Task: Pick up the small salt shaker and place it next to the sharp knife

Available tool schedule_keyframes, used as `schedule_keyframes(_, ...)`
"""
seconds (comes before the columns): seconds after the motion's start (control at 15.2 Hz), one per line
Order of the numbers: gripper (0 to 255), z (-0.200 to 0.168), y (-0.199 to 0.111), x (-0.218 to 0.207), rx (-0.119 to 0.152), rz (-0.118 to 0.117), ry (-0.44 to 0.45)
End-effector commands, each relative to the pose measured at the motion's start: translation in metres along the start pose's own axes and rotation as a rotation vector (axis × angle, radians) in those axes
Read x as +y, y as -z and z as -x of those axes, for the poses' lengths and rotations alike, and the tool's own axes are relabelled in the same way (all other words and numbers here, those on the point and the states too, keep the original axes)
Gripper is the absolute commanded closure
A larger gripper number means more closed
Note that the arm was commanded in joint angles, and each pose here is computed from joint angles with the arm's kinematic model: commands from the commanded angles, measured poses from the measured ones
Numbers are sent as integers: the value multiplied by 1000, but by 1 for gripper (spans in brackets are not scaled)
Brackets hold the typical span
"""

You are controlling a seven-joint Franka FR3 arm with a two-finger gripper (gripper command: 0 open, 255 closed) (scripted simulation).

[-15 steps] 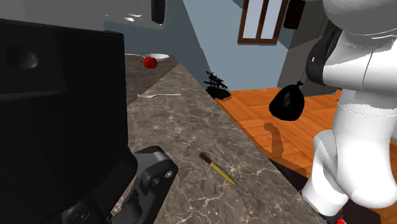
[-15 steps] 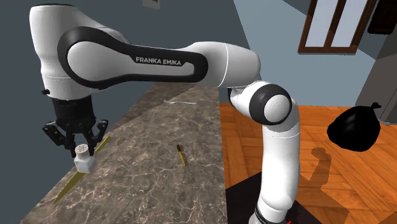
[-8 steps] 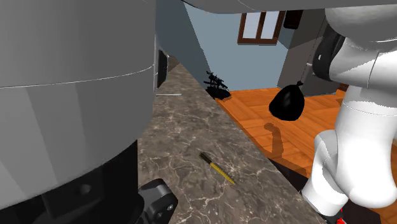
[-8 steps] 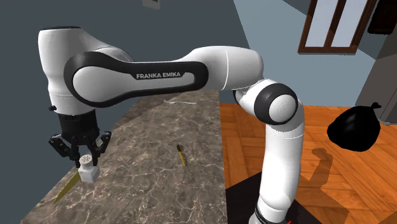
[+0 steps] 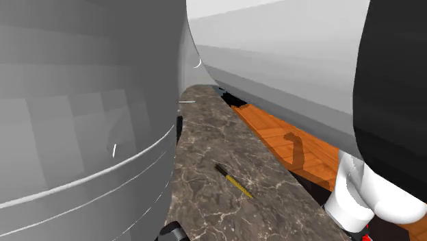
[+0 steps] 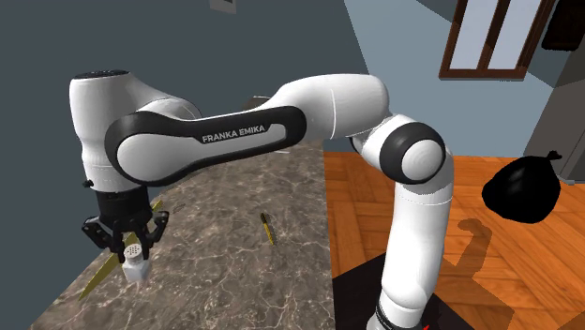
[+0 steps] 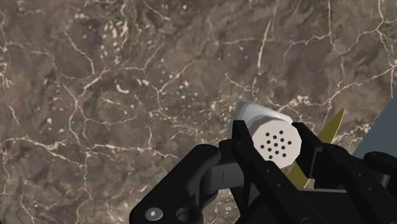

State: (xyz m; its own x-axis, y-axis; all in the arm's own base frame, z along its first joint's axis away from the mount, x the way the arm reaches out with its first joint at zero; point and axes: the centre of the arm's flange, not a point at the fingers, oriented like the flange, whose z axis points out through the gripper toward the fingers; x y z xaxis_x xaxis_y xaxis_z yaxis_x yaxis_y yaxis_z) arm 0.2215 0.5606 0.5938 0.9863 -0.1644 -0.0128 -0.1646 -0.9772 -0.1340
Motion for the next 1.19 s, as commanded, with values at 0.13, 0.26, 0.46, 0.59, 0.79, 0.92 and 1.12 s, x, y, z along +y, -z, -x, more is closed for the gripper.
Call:
schedule_keyframes(0.13,255,-1,-21,3,0,0,0)
schedule_keyframes(0.26,255,-1,-29,4,0,0,0)
schedule_keyframes(0.46,255,-1,-29,4,0,0,0)
schedule_keyframes(0.59,255,-1,-29,4,0,0,0)
schedule_keyframes(0.79,0,-1,-29,4,0,0,0)
schedule_keyframes(0.92,0,-1,-29,4,0,0,0)
schedule_keyframes(1.12,0,-1,-29,4,0,0,0)
